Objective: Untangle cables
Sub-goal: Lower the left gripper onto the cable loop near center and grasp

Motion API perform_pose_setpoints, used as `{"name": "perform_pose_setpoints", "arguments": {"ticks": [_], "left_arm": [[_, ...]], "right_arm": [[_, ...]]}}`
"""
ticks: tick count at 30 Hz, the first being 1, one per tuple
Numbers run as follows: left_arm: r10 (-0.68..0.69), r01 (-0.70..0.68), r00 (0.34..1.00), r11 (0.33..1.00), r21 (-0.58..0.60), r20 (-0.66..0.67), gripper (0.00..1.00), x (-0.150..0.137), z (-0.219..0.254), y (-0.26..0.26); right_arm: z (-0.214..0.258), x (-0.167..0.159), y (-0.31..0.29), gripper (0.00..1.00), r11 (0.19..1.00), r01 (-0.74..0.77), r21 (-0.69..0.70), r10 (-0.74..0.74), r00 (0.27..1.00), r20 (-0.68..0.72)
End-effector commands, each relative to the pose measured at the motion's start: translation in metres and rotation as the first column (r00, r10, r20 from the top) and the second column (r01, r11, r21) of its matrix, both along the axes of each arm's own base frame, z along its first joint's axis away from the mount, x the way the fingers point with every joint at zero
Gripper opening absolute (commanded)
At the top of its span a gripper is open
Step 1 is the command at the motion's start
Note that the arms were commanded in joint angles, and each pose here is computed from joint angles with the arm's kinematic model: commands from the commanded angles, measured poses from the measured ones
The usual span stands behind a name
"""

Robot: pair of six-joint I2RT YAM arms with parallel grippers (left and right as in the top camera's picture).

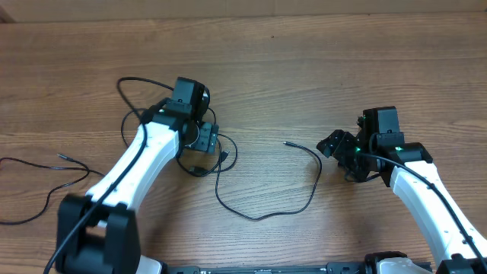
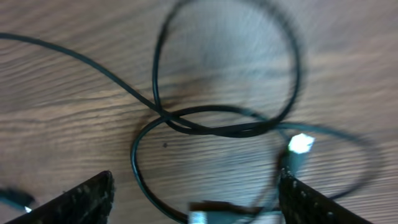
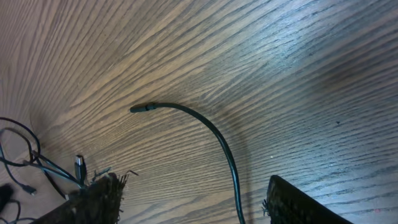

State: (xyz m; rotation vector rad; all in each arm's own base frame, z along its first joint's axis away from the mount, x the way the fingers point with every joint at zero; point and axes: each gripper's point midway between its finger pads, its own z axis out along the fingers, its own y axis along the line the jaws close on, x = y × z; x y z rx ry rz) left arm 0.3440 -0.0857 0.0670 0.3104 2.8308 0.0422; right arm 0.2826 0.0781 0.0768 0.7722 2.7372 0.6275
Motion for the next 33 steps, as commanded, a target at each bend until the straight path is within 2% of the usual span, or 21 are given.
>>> {"name": "perform_pose_setpoints", "arguments": {"ticks": [1,4,9,17,21,28,33], "left_arm": [[-0.239,0.246,0.968,0.962,0.119,-0.073,0.80,-0.001,-0.021,0.005],[-0.293,0.302,0.953,0.944,0.132,-0.082,0.81,0.003,-0.028,0.004],[-0.316,0.313,0.949,0.941,0.129,-0.001,0.81,0.021,-0.023,-0.004],[-0.375,0.377,0.926,0.926,-0.035,0.052,0.80,0.022,-0.020,-0.036],[-0.382,0.391,0.919,0.916,-0.091,0.096,0.73,0.027,-0.016,-0.049],[-0.379,0.390,0.918,0.916,-0.093,0.118,0.72,0.033,-0.017,-0.052],[-0.386,0.397,0.916,0.913,-0.094,0.112,0.64,0.038,-0.031,-0.057]], "right_arm": [[-0.002,0.001,-0.004,0.75,0.999,-0.001,-0.033,0.001,1.000,0.003],[-0.002,0.001,-0.004,0.75,0.999,-0.001,-0.033,0.001,1.000,0.003],[-0.002,0.001,-0.005,0.77,0.999,0.002,-0.038,-0.001,1.000,0.004],[-0.003,0.002,-0.008,0.79,0.998,0.009,-0.058,-0.009,1.000,0.005],[-0.003,0.002,-0.008,0.79,0.998,0.009,-0.058,-0.009,1.000,0.005],[-0.003,0.002,-0.008,0.79,0.998,0.009,-0.058,-0.009,1.000,0.005],[-0.003,0.002,-0.008,0.80,0.998,0.009,-0.058,-0.009,1.000,0.005]]}}
